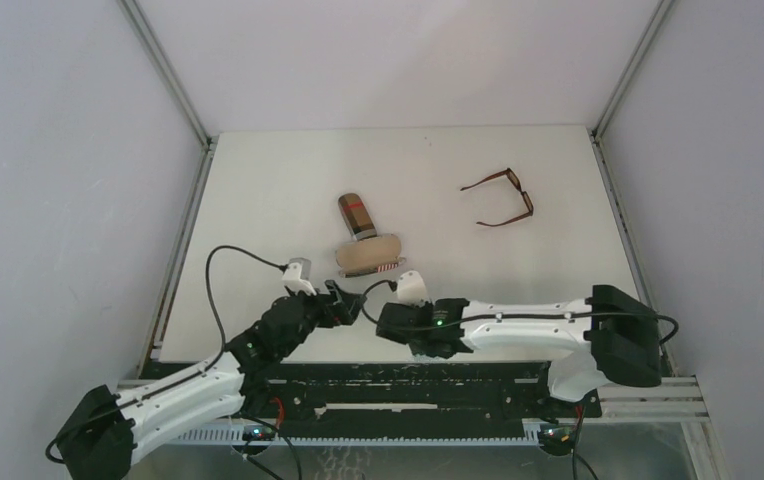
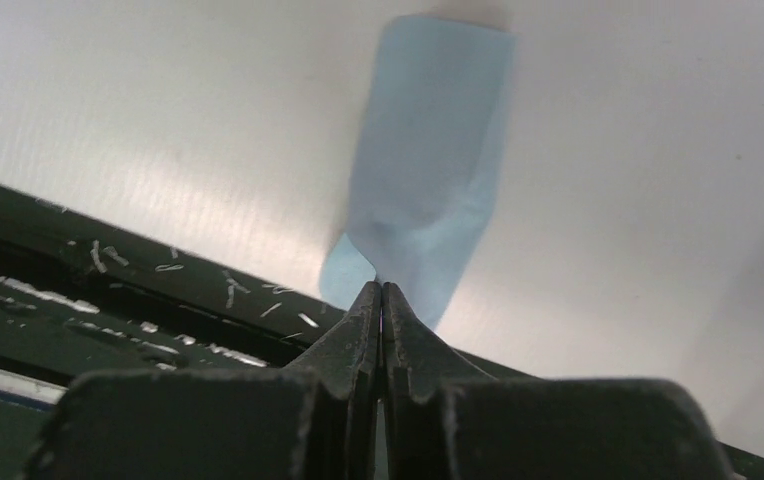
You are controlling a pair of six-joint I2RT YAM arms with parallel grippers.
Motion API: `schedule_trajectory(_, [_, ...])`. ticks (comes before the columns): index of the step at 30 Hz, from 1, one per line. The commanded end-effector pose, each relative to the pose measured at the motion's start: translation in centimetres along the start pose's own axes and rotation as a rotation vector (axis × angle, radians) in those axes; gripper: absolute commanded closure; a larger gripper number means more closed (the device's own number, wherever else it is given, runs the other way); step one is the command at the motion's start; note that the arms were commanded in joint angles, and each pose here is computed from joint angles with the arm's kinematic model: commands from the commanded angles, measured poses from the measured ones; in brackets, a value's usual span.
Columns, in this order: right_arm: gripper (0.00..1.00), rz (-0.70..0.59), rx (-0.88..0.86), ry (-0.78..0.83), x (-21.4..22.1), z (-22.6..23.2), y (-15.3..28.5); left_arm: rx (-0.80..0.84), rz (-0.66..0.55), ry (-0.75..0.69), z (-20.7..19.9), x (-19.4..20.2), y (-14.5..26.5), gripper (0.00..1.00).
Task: Organize the sunglasses
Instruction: Adjust the glasses cleaning cloth at the center of the board.
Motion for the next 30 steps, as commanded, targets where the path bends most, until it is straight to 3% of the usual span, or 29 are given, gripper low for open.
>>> schedule_trajectory(1, [1.0, -0.041, -0.052, -0.039, -0.4, -2.0, -0.1, 0.114, 0.025, -0.047, -1.9, -0.4, -0.9, 0.0])
schedule_trajectory(11, [1.0, -0.129, -0.143, -0.005, -0.8, -5.2, 0.0, 0.288, 0.074, -0.393, -5.2, -1.0, -4.6, 0.0])
schedule_trajectory(22, [1.0, -0.305, -0.228, 0.122, -1.3, -7.9, 2.9, 0.767, 0.036, -0.819, -7.3, -0.1, -5.6, 0.19])
schedule_trajectory(25, [1.0, -0.329, -0.237, 0.137, -1.2, -8.6, 3.4, 0.852, -0.025, -0.858, -8.0, -0.2, -5.4, 0.21])
schedule_trajectory(30, [1.0, -0.348, -0.266, 0.167, -1.1, -9.0, 4.0, 0.934, -0.001, -0.911, -8.7, 0.1, -6.0, 0.21])
Point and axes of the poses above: each gripper's point midway between its finger pads, its own y axis back along the fingers, its own z axis along the line the jaws close on, x = y × z, the point moved 9 cm from there along y, back along the fingers, and after that the axes turned 13 degrees about y, right-handed, at the moved point
